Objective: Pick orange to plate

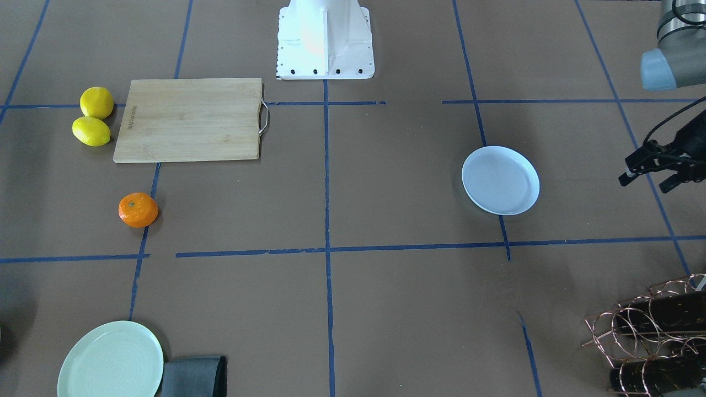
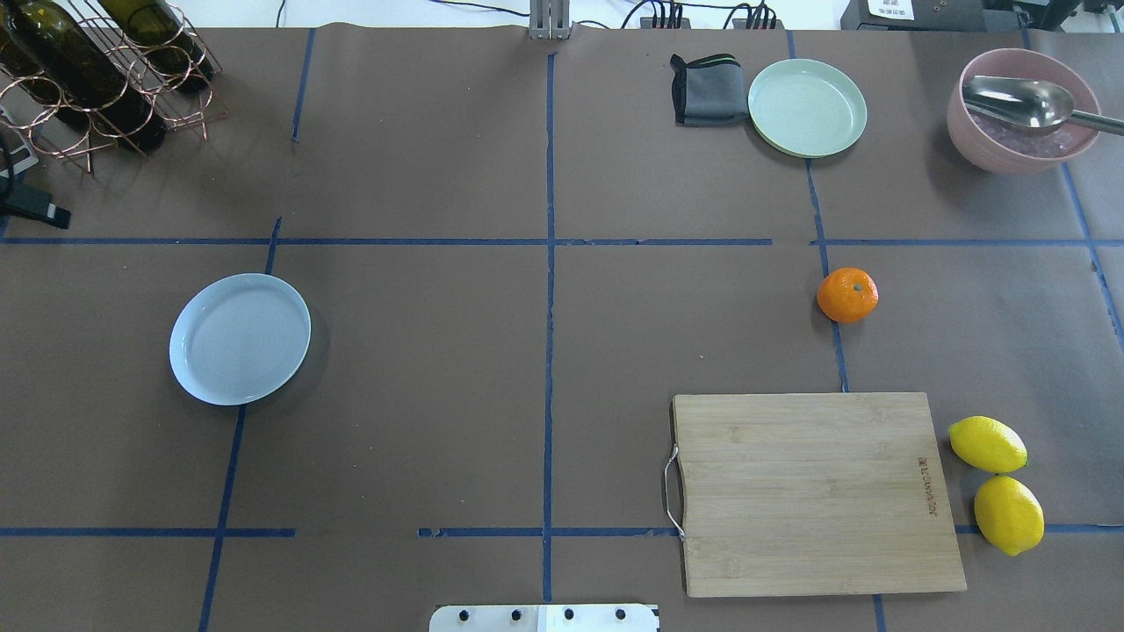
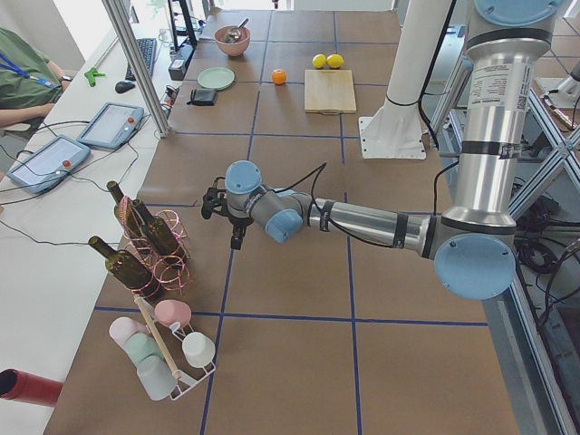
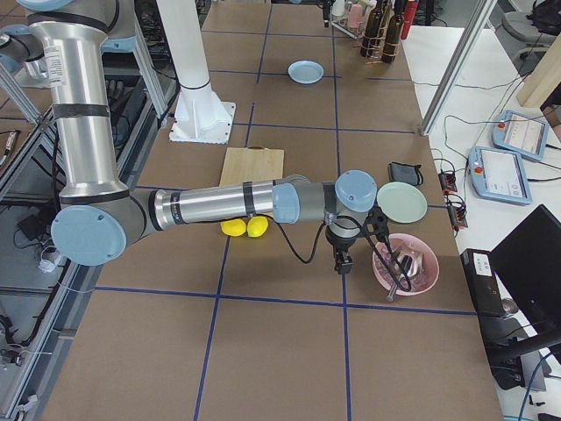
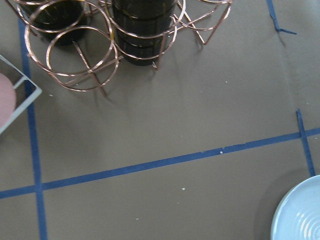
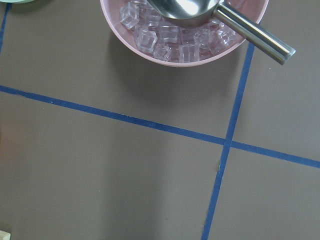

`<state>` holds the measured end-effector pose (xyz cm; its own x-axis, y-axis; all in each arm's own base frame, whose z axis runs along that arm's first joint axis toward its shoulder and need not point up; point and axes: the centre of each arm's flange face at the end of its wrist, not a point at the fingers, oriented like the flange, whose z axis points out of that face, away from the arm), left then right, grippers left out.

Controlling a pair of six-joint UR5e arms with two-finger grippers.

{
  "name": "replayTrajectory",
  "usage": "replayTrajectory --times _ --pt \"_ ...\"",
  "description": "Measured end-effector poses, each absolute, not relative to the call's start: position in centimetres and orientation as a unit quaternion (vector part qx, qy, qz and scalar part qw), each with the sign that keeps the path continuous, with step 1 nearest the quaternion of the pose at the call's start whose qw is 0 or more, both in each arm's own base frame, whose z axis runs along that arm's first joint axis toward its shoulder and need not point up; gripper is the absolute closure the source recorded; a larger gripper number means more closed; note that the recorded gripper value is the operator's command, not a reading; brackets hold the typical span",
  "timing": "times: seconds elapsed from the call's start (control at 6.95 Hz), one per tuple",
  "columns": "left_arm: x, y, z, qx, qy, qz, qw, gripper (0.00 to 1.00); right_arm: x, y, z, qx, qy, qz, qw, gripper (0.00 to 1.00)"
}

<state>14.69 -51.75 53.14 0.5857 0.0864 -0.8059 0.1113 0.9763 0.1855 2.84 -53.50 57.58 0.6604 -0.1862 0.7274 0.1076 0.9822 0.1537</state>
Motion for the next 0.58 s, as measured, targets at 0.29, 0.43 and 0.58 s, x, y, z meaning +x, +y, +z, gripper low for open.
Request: replayTrajectory --times 0.29,0.43,0.58 --pt "22.4 -49.2 53.2 0.101 0.443 -0.044 0.89 0.0 2.6 -54.2 56.6 0.054 -0.405 -0.064 0.91 0.0" --pt "25.3 -48.1 53.2 0.094 0.437 -0.049 0.893 0.0 2.5 -54.6 56.0 0.056 -0.406 -0.058 0.91 0.0" --pt "27.8 -46.9 53.3 0.089 0.432 -0.049 0.896 0.03 2.4 -54.8 55.7 0.056 -0.407 -0.053 0.91 0.0"
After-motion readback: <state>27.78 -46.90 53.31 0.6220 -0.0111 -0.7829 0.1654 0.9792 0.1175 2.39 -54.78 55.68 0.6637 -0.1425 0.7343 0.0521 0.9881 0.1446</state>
